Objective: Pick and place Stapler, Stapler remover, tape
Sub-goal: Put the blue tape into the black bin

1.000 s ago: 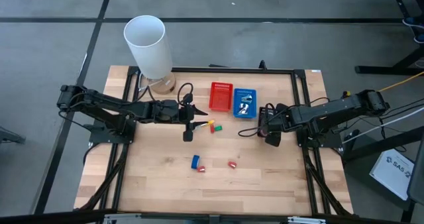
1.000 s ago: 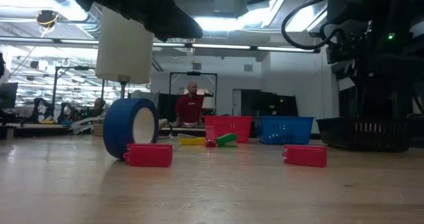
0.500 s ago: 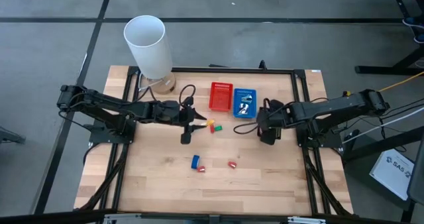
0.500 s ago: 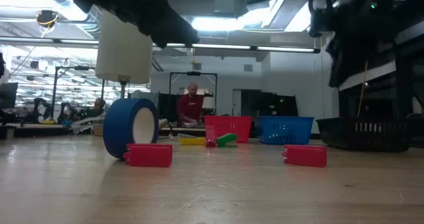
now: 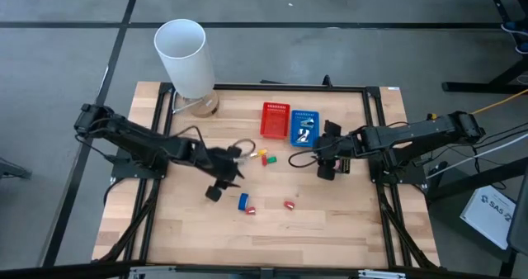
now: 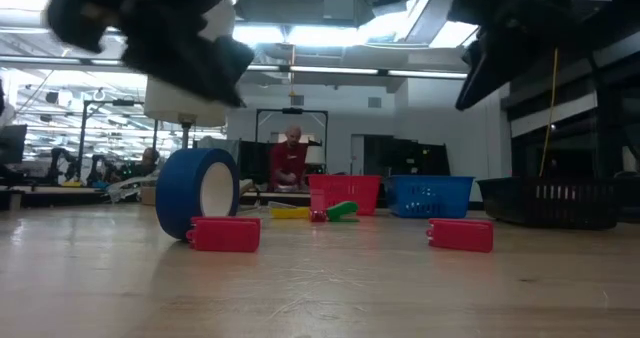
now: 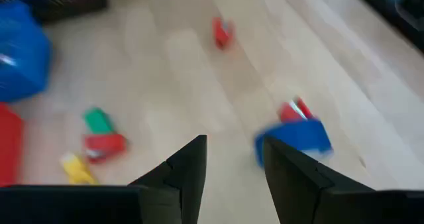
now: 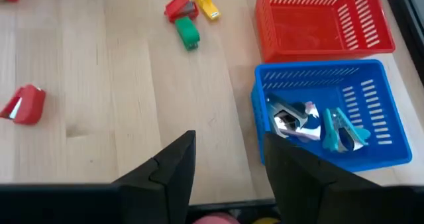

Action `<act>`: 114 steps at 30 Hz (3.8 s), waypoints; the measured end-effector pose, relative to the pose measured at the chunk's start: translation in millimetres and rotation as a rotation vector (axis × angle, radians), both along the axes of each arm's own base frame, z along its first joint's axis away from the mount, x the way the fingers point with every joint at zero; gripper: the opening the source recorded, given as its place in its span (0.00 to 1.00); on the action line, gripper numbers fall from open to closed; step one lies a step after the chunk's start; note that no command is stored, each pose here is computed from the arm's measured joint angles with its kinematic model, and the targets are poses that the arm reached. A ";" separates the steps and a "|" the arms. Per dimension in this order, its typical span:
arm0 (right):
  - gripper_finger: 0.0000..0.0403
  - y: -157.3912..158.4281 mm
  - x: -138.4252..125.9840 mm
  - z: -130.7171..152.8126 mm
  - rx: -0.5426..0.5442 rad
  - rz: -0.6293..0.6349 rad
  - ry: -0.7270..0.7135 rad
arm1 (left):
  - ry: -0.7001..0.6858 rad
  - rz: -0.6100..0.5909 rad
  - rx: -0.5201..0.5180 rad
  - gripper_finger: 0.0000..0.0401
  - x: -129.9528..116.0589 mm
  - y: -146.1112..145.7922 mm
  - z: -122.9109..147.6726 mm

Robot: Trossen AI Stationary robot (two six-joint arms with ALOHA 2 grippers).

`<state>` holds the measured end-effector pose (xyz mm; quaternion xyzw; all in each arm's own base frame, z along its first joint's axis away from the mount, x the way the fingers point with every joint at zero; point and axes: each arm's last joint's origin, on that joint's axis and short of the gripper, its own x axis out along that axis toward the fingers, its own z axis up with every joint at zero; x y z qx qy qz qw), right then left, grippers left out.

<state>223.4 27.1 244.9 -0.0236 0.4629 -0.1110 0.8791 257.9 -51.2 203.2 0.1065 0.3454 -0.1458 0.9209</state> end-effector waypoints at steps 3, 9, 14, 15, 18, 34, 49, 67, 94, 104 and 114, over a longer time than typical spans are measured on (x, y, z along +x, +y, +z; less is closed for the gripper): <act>0.44 0.2 1.3 0.8 0.004 0.000 -0.016 | 0.089 -0.007 0.059 0.36 -3.1 -11.4 -13.6; 0.44 1.1 3.9 2.3 0.024 0.008 -0.047 | 0.134 -0.025 0.117 0.36 2.8 -31.0 -36.5; 0.44 1.9 4.6 2.6 0.044 0.019 -0.054 | 0.176 -0.040 0.165 0.36 8.2 -36.0 -56.1; 0.44 1.9 4.7 2.6 0.045 0.020 -0.055 | 0.171 -0.040 0.155 0.36 10.4 -35.9 -58.1; 0.44 1.9 4.7 2.7 0.044 0.020 -0.055 | 0.117 -0.039 0.141 0.36 17.1 -36.3 -58.6; 0.44 2.0 4.6 2.5 0.040 0.026 -0.053 | -0.066 -0.127 -0.002 0.36 34.6 -30.1 -84.3; 0.44 2.2 4.6 2.5 0.031 0.047 -0.048 | -0.178 -0.259 -0.128 0.17 52.6 -17.6 -104.1; 0.44 2.2 4.6 2.5 0.031 0.047 -0.048 | -0.143 -0.241 -0.133 0.09 50.6 -14.4 -102.0; 0.44 2.6 6.6 4.0 0.035 0.047 -0.074 | -0.088 -0.111 -0.194 0.30 17.4 -47.2 -42.8; 0.44 2.8 8.0 5.0 0.037 0.048 -0.092 | -0.054 -0.128 -0.190 0.33 23.3 -54.2 -64.6; 0.44 2.8 8.1 5.1 0.036 0.050 -0.093 | -0.017 -0.104 -0.220 0.38 25.1 -54.8 -73.3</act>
